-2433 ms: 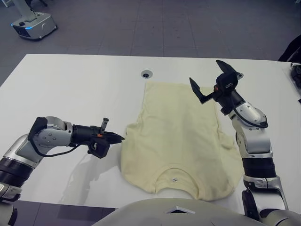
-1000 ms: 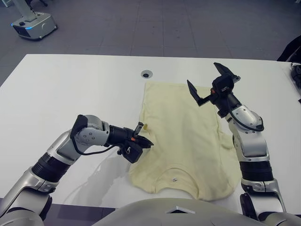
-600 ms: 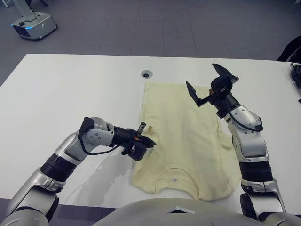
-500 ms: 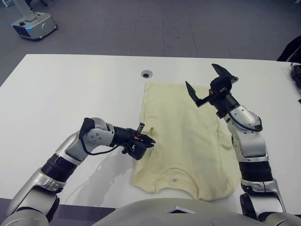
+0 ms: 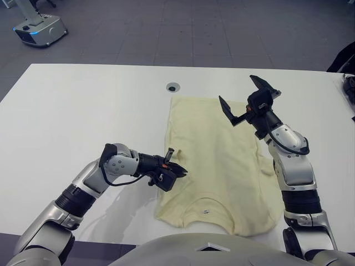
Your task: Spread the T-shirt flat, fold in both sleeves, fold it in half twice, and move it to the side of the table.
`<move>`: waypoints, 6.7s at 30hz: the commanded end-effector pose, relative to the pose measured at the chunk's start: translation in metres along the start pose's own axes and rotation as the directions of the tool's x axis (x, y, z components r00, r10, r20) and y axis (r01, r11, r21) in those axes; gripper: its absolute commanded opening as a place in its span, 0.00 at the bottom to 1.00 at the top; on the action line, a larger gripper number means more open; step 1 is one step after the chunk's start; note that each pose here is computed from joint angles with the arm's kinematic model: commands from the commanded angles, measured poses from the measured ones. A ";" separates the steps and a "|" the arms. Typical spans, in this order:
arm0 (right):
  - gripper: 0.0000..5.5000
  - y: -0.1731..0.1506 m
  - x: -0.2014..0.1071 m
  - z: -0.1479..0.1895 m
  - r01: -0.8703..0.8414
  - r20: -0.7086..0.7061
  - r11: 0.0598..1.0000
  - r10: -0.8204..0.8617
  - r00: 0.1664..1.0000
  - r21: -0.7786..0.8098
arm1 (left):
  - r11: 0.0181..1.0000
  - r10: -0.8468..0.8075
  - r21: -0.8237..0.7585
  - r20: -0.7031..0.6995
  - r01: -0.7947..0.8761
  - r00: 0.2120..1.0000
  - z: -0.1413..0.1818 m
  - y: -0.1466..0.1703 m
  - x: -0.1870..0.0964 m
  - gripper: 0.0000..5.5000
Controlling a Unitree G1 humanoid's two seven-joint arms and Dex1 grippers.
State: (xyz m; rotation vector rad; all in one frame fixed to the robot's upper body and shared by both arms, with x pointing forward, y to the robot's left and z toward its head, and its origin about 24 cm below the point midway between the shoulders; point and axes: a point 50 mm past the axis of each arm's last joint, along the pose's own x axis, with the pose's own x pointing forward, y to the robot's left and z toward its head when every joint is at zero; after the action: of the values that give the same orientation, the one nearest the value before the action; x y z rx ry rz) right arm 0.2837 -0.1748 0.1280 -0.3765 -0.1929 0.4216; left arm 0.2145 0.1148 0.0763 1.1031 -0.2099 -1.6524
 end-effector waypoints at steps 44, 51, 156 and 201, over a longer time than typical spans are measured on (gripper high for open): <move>0.98 -0.006 0.002 -0.003 -0.023 -0.009 1.000 0.023 1.000 0.001 | 0.913 0.237 -0.334 -0.033 -0.234 0.971 -0.025 -0.033 -0.044 0.98; 0.98 -0.045 -0.017 0.005 -0.051 -0.037 0.995 0.048 0.998 -0.089 | 0.732 0.578 -0.458 0.025 -0.505 0.816 -0.009 -0.005 -0.058 0.98; 0.00 -0.014 -0.108 0.007 -0.892 -0.578 0.140 0.716 0.392 -0.430 | 0.296 0.899 -0.518 -0.134 -0.803 0.418 0.014 0.033 -0.062 0.98; 0.96 0.021 -0.164 0.017 -0.718 -0.562 0.664 0.682 0.468 0.208 | 0.716 0.552 -0.512 0.000 -0.474 0.834 0.043 -0.002 -0.053 0.98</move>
State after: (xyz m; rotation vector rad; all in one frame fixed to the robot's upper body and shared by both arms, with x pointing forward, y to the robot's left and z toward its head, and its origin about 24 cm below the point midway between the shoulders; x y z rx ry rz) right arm 0.1426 -0.2244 0.1186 -0.6929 0.5533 1.1269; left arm 0.1918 0.1411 0.1261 0.3842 -0.2117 -1.0849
